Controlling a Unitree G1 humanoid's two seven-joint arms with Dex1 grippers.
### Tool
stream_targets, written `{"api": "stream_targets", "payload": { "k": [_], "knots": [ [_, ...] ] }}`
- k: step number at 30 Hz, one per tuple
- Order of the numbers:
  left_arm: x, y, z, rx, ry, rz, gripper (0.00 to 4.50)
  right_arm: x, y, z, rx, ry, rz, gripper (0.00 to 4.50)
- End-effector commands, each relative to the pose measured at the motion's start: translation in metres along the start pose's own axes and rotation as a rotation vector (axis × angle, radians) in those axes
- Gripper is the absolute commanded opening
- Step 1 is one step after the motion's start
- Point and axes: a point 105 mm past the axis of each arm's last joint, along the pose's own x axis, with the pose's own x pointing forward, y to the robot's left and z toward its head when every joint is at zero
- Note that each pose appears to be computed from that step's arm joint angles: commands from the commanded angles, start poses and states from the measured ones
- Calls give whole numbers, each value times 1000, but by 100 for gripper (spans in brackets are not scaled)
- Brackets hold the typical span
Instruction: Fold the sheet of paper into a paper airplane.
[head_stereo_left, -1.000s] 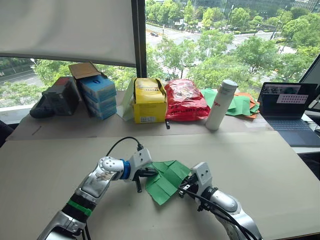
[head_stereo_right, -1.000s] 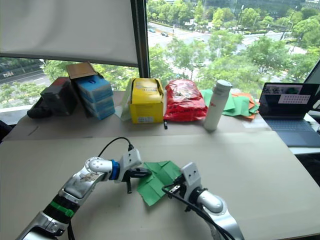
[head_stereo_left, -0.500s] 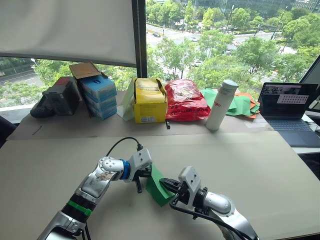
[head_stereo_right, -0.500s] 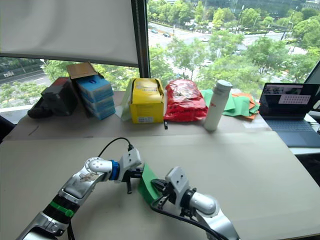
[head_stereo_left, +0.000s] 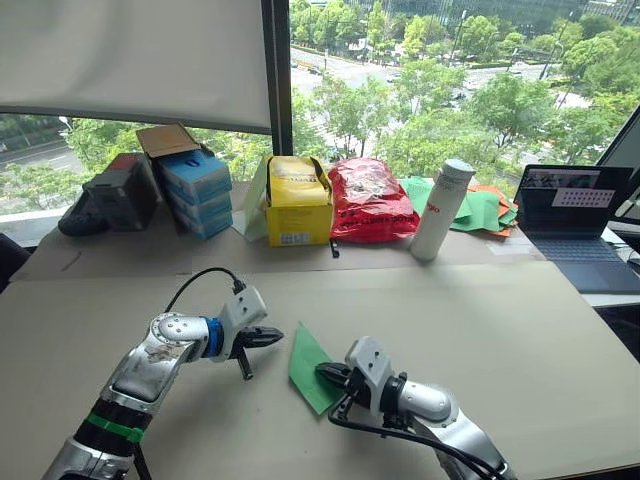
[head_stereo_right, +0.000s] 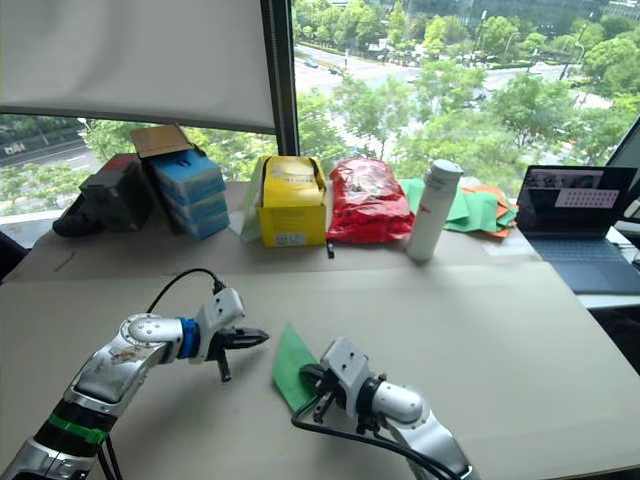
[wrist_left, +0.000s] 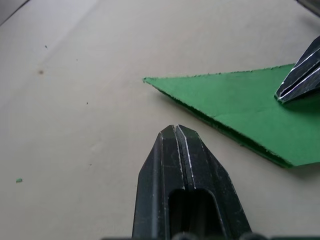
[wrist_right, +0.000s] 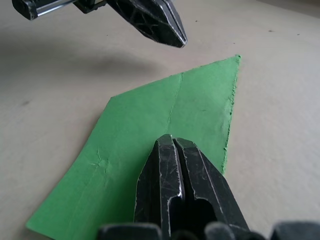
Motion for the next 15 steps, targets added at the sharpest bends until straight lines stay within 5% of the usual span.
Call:
{"api": "stream_targets", "payload": {
  "k": [1, 8, 15],
  "knots": [
    [1, -20, 19, 3, -100, -80, 1, 1, 0, 0, 0, 10, 12, 0],
    [11, -32, -28, -56, 3, -80, 1, -1, -4, 1, -1, 18, 5, 0],
    [21, -39, -44, -38, 44, -85, 1, -2, -7, 4, -11, 24, 3, 0]
  ]
}}
